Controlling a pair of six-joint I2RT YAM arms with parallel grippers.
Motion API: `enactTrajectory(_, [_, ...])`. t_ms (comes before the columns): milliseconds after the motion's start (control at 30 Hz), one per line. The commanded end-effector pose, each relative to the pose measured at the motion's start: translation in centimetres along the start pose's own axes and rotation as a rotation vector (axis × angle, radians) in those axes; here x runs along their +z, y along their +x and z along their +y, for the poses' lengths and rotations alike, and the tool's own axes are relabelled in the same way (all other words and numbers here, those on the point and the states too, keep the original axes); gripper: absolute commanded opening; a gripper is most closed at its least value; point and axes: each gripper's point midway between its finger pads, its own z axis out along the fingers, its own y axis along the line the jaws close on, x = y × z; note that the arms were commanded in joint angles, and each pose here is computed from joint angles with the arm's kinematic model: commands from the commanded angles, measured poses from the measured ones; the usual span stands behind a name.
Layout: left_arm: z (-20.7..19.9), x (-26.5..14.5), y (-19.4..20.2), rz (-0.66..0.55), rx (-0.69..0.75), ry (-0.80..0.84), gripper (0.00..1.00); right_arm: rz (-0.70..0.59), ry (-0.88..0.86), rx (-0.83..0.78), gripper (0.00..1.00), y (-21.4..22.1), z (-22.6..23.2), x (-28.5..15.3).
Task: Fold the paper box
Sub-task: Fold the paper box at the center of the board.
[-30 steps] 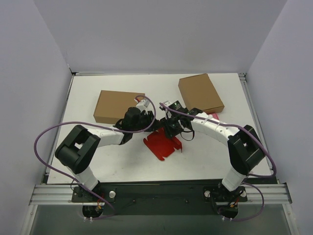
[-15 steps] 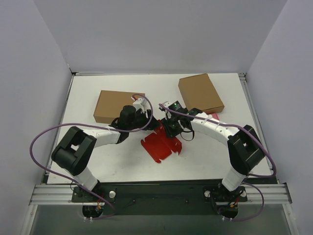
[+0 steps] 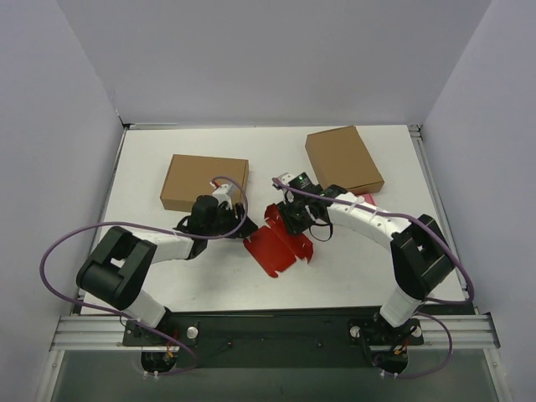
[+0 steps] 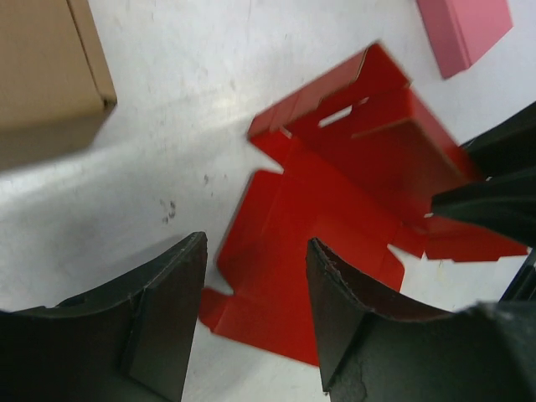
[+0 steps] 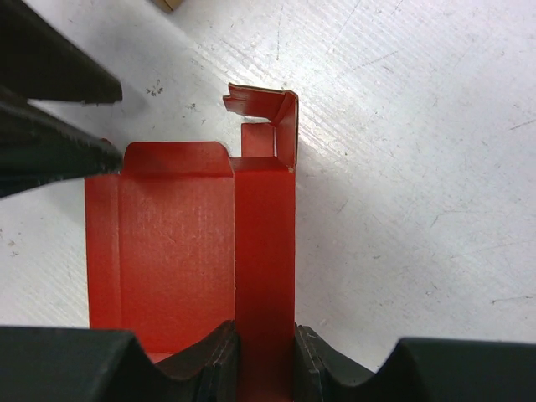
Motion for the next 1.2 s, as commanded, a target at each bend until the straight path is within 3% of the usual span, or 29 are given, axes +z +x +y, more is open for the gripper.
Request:
enactTrajectory(0, [-1.2,-0.6,0.0,-0.023,0.005,0.071,0.61,-0.019,-0.004,0.001,0.10,-0.3,-0.1,-1.4])
enactTrajectory(400, [-3.0,-0.7,-2.4,-0.083,-0.004,0.167,0.63,-0.094,-0.058,0.094,0.09,-0.5,-0.2,-5.1])
enactTrajectory(633, [-5.3,0.2,-3.7,-0.114,0.003,0.315,0.65,-0.127,-0.120,0.139,0.09,-1.0,0.3,-6.8])
enactTrajectory(933, [-6.0,2.3,-4.9,-0.161,0.061,0.290,0.65,-0.128,-0.162,0.162,0.09,-1.2,0.7,-6.9])
enactTrajectory(1167, [-5.8,3.5,-4.1,-0.132,0.075,0.268,0.64,-0.123,-0.166,0.161,0.08,-1.5,0.7,-6.7])
